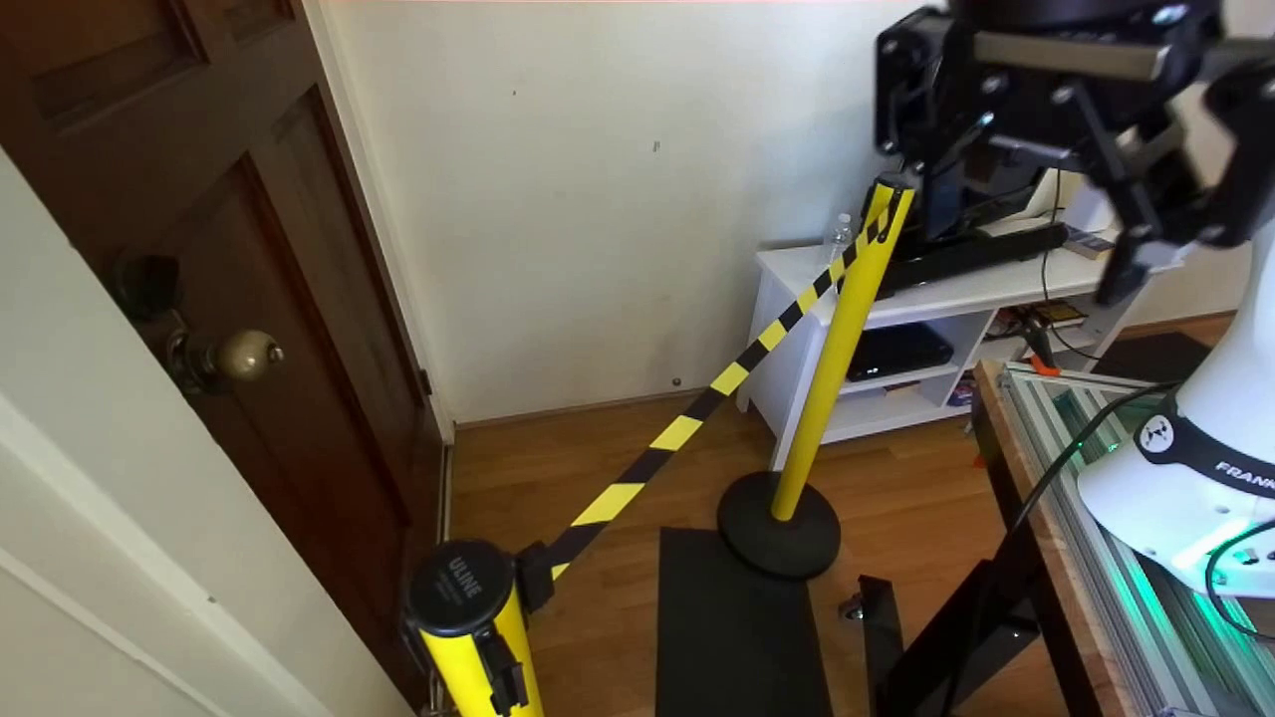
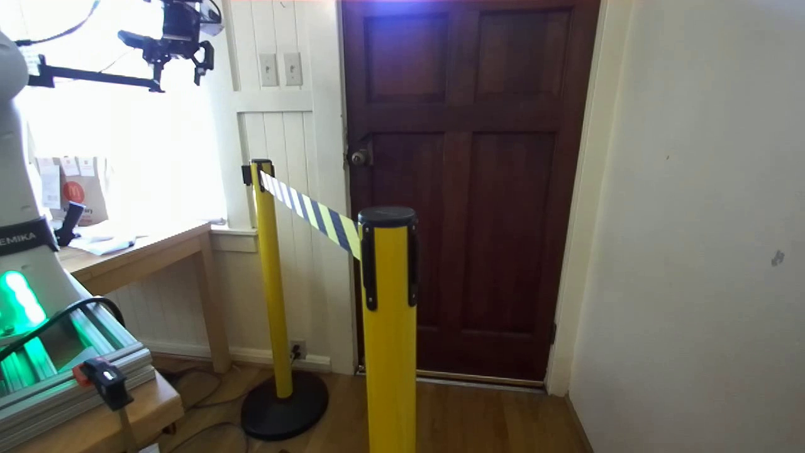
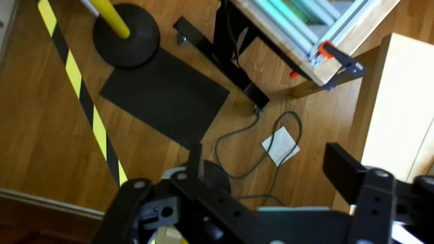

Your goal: Pull out the barrier belt from the yellow stand on the right and attach it to the stand on the left.

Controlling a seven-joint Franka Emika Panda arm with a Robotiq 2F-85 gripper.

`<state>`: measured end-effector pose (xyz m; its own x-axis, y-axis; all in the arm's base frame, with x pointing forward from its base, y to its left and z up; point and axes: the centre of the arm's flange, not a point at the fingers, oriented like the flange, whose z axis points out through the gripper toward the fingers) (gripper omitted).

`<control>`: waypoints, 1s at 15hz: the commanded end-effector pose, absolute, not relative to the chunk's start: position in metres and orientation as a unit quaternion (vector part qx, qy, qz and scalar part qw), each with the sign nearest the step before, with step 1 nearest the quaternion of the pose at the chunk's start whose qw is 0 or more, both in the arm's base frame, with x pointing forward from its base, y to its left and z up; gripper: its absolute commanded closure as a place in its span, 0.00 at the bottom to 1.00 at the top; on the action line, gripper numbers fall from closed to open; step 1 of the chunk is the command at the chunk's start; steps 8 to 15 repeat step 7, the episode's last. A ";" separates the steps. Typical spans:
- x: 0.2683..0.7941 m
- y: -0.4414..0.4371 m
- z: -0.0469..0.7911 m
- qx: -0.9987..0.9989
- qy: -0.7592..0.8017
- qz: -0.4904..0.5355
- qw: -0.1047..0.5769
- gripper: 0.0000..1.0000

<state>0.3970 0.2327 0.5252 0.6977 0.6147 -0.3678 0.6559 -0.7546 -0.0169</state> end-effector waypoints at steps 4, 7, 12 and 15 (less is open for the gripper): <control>0.365 0.211 0.552 0.924 0.317 -0.202 0.073 0.00; 0.368 0.214 0.545 0.922 0.319 -0.208 0.072 0.00; 0.368 0.214 0.545 0.922 0.319 -0.208 0.072 0.00; 0.368 0.214 0.545 0.922 0.319 -0.208 0.072 0.00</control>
